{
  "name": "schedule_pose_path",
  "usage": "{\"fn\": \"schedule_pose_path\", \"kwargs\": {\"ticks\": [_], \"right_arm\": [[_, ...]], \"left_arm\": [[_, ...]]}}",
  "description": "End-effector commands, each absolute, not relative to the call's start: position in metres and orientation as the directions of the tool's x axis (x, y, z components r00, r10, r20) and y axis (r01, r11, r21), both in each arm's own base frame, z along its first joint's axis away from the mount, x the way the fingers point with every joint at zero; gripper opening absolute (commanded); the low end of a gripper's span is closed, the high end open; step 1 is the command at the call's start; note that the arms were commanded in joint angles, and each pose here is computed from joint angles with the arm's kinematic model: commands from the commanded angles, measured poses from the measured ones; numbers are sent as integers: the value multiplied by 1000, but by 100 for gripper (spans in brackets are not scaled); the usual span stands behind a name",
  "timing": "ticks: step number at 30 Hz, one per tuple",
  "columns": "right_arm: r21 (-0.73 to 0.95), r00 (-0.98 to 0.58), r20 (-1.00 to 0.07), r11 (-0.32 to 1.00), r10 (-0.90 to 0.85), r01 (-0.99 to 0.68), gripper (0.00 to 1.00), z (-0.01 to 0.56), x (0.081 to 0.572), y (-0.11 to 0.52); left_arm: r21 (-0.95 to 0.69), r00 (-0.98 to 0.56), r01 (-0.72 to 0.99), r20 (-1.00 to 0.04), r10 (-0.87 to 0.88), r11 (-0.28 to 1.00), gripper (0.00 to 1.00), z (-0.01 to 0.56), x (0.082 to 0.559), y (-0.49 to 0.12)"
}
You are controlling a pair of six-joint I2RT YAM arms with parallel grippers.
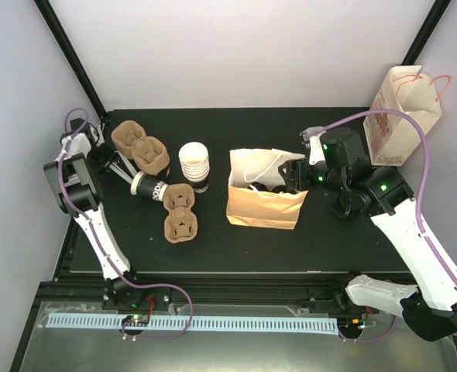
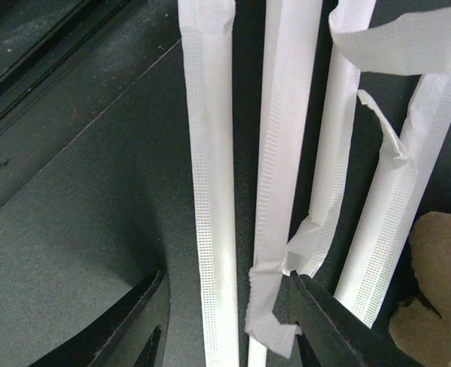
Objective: Pack the takeout coffee
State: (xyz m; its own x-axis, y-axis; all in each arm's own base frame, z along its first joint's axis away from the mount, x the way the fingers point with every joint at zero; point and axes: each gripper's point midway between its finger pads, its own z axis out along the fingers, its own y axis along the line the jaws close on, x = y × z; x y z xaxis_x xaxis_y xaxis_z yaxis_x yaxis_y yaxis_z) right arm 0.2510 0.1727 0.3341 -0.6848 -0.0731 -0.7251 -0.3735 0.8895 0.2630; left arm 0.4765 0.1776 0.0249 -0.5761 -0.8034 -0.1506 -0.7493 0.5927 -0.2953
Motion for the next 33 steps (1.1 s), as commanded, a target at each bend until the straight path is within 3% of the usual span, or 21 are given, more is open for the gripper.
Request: {"fn": "schedule_pose_path", "kwargs": {"ticks": [1,10,18,27,33], "right_arm": [[282,-671,-740,882,-52,-379,78,347,251,172],[301,-668,-743,869,-45,-393,77,353,250,177],[306,-665,-745,865,-42,-398,77,354,249,177],[306,-656,-753,861,-41,-406,77,355,247,176],[305,-643,-765,858,-38,-414,77,359,245,175]], "left_arm": [[-249,-564,-771,-162,-810,586,45,17,484,176],[-55,-516,-848,-140,-845,527,40,10,470,181],[-7,-543,-837,-116,-832,547,33,8,461,177],[81,-542,-840,-117,-832,536,2,24,440,183],[65,-518,-854,-195,-833,516,2,70,428,185]]}}
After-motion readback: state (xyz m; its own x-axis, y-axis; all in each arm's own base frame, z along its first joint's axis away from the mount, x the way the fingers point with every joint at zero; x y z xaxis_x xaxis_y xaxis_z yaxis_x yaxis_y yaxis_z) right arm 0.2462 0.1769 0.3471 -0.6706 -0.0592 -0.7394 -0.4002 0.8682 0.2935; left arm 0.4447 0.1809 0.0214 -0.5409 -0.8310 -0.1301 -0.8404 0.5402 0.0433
